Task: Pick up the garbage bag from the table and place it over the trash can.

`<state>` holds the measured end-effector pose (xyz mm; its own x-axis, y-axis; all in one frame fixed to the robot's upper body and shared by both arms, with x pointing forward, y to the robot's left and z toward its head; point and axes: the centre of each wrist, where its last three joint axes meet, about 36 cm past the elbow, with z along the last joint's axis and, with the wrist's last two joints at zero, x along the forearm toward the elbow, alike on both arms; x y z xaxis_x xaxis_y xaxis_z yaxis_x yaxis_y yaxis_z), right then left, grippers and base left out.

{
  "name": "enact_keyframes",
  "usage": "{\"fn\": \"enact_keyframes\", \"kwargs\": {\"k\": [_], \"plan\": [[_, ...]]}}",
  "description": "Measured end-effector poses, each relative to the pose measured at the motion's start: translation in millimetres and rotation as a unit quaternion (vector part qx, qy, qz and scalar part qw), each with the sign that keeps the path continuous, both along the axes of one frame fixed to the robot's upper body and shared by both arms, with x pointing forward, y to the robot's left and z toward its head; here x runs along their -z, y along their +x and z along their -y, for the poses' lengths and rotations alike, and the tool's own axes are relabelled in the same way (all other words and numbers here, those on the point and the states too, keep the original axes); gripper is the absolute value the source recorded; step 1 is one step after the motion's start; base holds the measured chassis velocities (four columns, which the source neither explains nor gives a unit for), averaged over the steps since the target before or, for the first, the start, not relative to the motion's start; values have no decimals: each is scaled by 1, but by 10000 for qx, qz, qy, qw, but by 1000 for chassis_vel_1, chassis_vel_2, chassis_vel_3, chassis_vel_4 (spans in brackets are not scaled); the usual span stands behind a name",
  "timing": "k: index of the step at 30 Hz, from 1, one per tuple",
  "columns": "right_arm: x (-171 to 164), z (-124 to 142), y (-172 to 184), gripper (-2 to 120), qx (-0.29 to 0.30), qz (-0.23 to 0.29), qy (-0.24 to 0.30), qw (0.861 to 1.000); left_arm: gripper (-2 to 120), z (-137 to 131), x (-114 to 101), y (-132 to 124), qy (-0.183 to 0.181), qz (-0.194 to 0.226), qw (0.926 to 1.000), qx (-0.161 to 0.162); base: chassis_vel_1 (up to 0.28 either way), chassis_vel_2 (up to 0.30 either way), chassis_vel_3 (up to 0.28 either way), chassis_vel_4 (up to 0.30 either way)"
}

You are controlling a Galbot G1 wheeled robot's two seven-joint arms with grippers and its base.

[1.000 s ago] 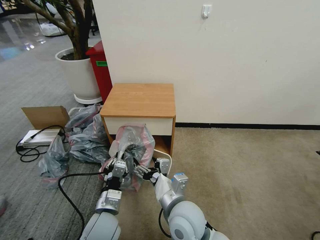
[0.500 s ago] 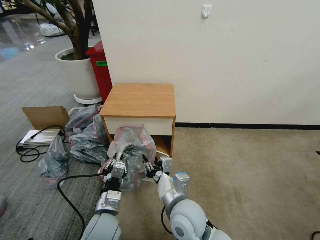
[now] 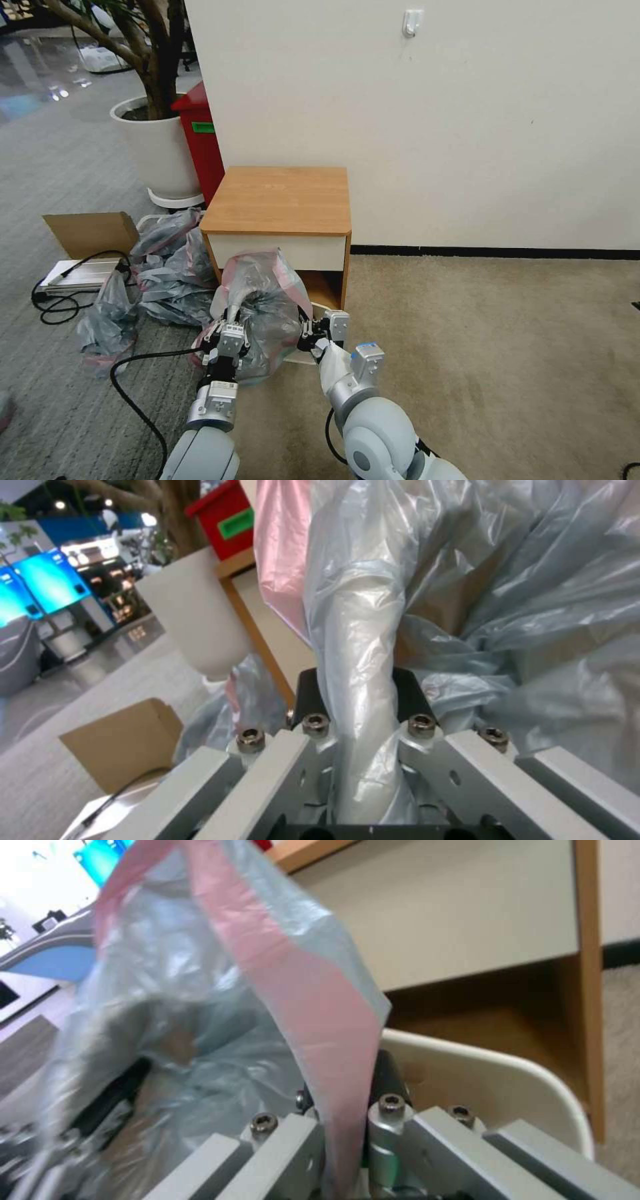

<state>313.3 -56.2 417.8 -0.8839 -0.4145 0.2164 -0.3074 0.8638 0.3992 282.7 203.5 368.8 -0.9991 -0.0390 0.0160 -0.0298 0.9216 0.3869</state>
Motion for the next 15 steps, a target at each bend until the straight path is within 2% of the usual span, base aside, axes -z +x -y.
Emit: {"fn": "enact_keyframes", "kwargs": {"k": [7,15], "plan": [[2,22,16,0,231,133,-178,9995,5,-8,1,-4,-469,132,9988,31,0,0,0,0],[4,43,23,0,405,174,-323,9985,5,-14,-5,-6,-833,248,9962,-19,0,0,0,0]]}}
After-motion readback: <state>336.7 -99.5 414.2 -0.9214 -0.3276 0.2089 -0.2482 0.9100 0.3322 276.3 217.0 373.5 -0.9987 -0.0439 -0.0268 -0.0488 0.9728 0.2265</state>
